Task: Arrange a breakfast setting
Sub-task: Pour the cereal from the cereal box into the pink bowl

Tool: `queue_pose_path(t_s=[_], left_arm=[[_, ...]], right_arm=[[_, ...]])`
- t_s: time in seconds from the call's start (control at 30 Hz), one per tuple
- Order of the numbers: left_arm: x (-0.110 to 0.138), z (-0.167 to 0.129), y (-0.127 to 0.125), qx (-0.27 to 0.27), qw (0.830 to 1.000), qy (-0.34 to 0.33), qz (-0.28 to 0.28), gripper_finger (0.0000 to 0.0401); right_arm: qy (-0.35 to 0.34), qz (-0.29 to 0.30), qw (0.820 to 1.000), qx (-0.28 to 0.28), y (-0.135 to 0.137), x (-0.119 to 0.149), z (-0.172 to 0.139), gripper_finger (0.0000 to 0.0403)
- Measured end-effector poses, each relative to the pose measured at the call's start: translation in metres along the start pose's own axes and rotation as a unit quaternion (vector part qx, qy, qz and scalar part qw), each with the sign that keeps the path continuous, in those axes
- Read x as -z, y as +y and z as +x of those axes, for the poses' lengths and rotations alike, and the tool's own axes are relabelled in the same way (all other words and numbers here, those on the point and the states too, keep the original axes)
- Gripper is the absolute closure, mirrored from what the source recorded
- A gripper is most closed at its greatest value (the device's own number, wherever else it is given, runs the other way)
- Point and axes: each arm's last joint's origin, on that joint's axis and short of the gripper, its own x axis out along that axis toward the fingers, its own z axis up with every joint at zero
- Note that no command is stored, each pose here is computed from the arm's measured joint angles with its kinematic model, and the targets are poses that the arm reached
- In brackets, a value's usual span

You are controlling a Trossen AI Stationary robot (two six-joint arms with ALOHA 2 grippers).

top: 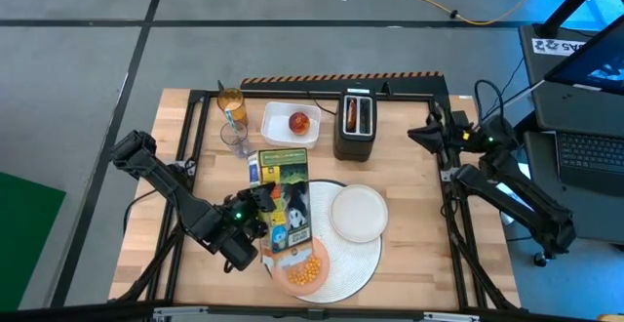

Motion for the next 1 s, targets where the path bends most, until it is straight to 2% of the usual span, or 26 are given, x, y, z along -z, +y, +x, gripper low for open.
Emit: queue_pose_path(t_s=[0.2,0.5,0.77,1.0], left_arm=[[-0.001,0.000,0.000,-0.002,1.000,-0.001,0.021,0.0281],[-0.005,-0.001,0.004,-0.019,0.999,-0.006,0.037,0.0281],[-0.008,-0.004,0.007,-0.045,0.998,0.000,0.048,0.0280],[-0.012,-0.010,0.009,-0.066,0.996,-0.001,0.057,0.0280]], right_arm=[[-0.001,-0.011,1.000,-0.029,0.011,0.004,0.010,0.0366],[0.064,-0.015,0.998,0.024,0.013,0.028,0.035,0.0366],[0.114,-0.001,0.993,-0.019,0.021,0.043,0.056,0.0366],[0.099,-0.001,0.995,-0.027,0.027,0.047,0.070,0.0366]])
